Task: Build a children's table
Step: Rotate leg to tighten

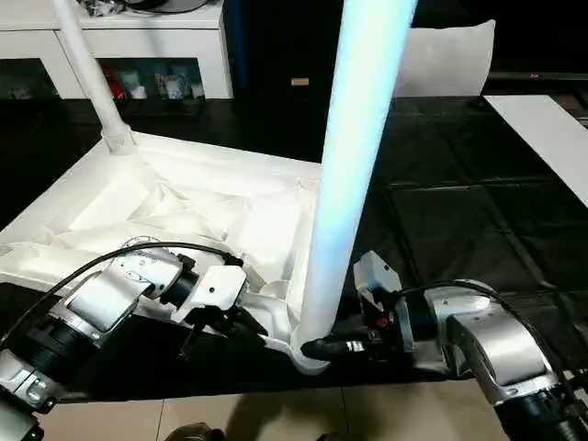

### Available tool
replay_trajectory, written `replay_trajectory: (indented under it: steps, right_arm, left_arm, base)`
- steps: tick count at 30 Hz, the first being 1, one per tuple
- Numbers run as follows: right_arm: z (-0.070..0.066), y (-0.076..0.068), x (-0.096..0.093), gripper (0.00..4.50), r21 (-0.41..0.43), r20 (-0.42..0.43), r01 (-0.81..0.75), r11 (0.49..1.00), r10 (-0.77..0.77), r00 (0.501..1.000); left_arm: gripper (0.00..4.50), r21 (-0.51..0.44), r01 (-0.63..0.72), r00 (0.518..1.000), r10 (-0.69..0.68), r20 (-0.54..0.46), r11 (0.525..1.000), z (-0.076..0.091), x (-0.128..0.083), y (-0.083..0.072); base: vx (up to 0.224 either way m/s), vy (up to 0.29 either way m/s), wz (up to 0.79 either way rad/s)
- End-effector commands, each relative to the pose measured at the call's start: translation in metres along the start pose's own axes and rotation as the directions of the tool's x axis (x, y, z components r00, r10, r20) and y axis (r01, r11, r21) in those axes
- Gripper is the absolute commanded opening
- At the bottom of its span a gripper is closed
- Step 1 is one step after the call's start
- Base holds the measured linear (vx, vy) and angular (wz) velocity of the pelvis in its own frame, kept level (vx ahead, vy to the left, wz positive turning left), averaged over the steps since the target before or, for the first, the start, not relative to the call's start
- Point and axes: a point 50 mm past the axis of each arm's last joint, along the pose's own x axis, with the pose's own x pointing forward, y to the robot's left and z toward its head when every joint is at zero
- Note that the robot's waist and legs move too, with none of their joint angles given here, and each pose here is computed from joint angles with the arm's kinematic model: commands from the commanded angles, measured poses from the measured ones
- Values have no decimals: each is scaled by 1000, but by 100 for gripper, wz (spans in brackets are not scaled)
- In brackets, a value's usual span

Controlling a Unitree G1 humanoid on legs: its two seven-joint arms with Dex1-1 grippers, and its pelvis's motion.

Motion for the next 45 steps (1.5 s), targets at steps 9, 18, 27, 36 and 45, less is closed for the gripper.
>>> replay_trajectory:
  steps: [9,18,27,36,45]
  right_arm:
    - [6,-11,26,211,108,140,358,927,-371,918]
    - [12,-38,51,202,288,100,705,648,-753,651]
    - [27,-49,65,313,393,149,786,478,-876,458]
    - [21,-37,42,390,268,180,725,634,-772,609]
    - [11,-23,4,444,69,123,538,840,-543,831]
  left_arm:
    - [0,-197,-222,965,244,98,955,17,20,22]
    - [0,-362,-457,857,511,64,812,30,42,49]
    - [0,-396,-545,781,619,82,739,49,55,62]
    - [0,-303,-487,842,532,88,819,33,41,51]
    - [0,-160,-340,933,354,67,927,13,19,36]
  base:
    - [0,0,0]
    - [0,0,0]
    - [0,0,0]
    - [0,0,0]
    - [0,0,0]
